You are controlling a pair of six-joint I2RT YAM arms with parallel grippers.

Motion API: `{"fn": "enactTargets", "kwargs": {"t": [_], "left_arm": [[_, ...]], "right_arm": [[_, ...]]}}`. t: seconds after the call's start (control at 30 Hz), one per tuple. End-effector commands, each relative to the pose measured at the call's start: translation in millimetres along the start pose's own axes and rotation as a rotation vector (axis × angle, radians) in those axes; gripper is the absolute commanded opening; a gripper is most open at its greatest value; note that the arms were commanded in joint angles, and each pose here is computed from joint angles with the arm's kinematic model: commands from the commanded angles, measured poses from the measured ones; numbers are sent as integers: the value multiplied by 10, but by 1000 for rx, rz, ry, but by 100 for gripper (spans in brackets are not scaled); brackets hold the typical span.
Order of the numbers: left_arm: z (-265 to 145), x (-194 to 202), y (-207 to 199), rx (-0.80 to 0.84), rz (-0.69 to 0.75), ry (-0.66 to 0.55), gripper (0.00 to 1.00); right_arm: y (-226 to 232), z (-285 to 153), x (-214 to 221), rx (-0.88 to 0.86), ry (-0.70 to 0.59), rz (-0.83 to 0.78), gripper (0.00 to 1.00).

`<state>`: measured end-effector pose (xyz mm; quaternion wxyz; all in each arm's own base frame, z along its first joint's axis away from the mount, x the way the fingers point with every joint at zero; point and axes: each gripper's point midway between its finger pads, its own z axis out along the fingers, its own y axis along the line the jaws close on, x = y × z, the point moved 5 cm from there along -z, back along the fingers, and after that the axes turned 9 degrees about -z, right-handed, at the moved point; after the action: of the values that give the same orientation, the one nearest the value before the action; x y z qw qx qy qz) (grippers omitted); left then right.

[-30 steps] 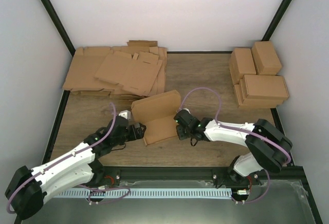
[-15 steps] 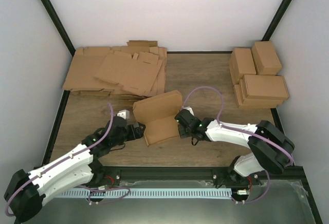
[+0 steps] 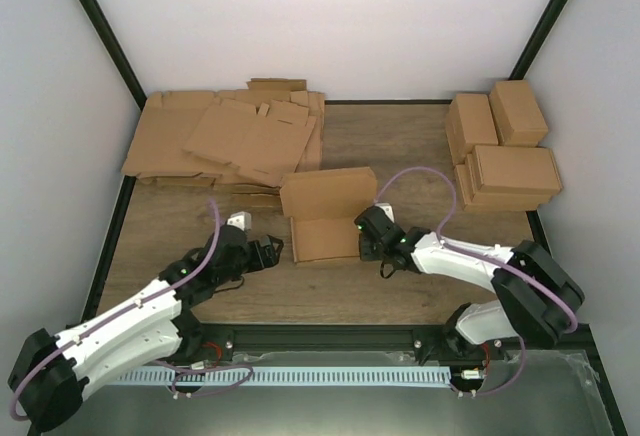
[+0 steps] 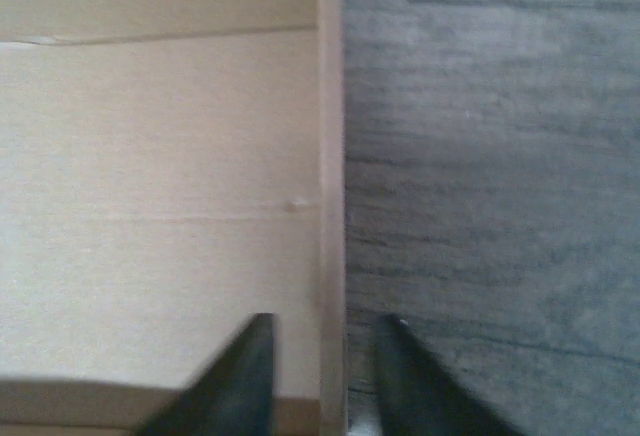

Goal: Fold the paper box

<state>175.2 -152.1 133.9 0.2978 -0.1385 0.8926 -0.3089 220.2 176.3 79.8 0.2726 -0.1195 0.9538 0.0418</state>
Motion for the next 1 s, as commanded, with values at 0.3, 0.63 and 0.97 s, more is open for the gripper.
{"fn": "enactTargets", "kwargs": {"t": [0.3, 0.63, 0.97], "left_arm": [[100, -446, -279, -42, 59, -54, 100], [202, -637, -324, 48, 94, -44, 100], [267, -737, -439, 68, 216, -71, 83]], "right_arm": [[-38, -544, -605, -278, -316, -41, 71], [-487, -466, -706, -403, -376, 77, 96], [-662, -571, -689, -500, -514, -2, 87]]}}
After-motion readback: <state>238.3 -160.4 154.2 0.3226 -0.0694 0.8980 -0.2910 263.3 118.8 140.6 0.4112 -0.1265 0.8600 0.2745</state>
